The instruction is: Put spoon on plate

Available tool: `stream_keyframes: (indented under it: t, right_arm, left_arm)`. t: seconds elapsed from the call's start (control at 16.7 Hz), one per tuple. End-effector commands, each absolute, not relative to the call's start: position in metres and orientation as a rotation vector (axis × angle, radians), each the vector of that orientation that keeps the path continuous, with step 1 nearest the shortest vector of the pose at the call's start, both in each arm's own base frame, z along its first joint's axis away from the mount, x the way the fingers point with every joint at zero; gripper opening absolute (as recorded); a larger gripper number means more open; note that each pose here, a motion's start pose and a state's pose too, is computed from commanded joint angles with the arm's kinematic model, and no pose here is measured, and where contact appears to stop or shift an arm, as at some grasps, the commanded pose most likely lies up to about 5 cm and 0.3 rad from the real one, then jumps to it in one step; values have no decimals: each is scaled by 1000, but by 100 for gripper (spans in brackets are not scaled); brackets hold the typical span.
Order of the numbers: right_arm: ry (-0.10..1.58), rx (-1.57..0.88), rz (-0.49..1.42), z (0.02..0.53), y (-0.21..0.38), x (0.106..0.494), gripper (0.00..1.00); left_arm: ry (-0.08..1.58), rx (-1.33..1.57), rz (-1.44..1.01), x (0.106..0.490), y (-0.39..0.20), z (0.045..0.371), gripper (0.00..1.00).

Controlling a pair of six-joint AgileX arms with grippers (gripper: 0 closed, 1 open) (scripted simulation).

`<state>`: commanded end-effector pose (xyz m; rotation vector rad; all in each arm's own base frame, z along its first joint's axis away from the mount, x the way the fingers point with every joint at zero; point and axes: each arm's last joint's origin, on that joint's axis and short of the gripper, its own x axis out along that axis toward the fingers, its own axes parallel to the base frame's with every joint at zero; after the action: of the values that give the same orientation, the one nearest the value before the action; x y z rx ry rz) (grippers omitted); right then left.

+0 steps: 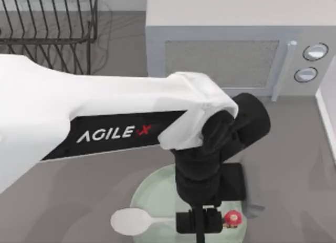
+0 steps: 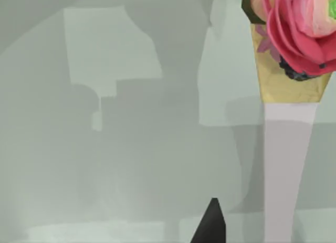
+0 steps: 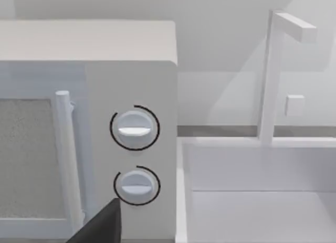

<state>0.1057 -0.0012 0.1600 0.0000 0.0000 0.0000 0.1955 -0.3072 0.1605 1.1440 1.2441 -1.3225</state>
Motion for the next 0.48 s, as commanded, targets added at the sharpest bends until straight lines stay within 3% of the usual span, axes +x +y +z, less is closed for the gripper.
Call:
stream_keyframes:
  t: [0.48]
  right_arm:
    - [0,0,0,160,-1,106,100]
  left_arm:
    - [1189,1123,-1336,196,-307,162,0]
